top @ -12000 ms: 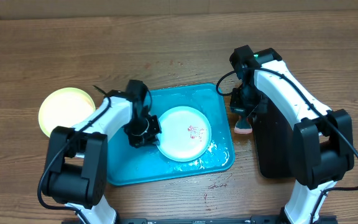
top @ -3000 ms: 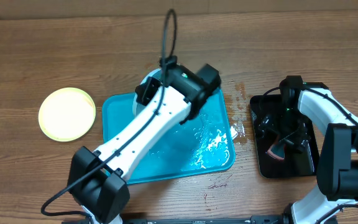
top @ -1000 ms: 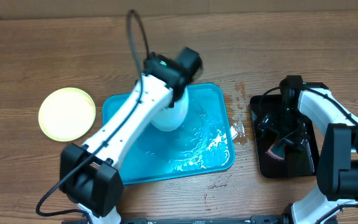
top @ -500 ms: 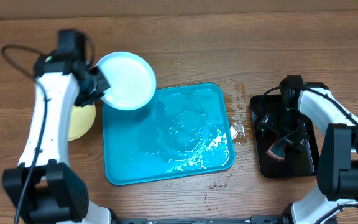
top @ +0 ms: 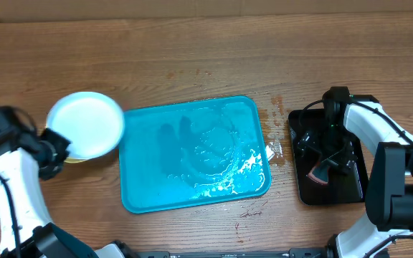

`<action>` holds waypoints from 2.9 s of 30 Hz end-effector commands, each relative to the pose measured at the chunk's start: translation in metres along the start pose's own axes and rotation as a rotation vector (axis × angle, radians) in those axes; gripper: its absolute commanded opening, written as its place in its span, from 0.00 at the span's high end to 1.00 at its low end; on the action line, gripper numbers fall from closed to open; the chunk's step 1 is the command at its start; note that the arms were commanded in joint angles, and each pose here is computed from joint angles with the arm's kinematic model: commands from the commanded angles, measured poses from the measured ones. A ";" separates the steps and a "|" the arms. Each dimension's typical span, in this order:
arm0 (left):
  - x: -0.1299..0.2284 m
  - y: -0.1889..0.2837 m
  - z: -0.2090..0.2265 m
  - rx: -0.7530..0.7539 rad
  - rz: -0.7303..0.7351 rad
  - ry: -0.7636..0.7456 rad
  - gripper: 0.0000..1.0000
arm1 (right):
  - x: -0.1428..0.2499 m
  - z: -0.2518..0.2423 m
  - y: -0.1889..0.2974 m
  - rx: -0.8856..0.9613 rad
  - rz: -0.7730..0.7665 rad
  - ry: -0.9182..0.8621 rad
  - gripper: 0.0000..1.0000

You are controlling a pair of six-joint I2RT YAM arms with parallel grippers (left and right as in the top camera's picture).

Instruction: Clean dirty plates on tray and stack at the side

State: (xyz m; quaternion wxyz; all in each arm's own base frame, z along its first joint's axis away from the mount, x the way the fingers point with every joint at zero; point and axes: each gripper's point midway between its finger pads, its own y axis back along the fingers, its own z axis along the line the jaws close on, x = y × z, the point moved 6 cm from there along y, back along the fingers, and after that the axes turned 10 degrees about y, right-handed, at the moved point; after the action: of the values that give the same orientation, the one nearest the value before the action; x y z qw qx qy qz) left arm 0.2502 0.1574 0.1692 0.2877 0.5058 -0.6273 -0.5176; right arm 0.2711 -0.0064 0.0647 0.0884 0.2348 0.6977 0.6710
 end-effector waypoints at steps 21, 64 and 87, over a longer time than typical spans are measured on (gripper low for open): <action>-0.036 -0.055 0.027 -0.096 -0.015 0.092 0.96 | -0.030 0.028 0.049 -0.161 -0.152 0.196 0.00; 0.016 0.132 -0.129 0.218 -0.392 -0.661 0.00 | 0.078 0.050 0.310 -0.228 -1.104 0.627 0.00; 0.153 0.321 0.035 0.444 -0.930 -1.035 0.00 | 0.137 -0.049 0.367 0.008 -1.458 0.413 0.00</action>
State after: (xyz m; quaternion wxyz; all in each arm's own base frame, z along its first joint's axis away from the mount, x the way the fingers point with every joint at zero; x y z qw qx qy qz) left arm 0.0810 0.0148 0.4325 -0.3905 0.4419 -0.5109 -0.6255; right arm 0.2096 0.0137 0.4436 0.3562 -0.4217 0.6715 0.4943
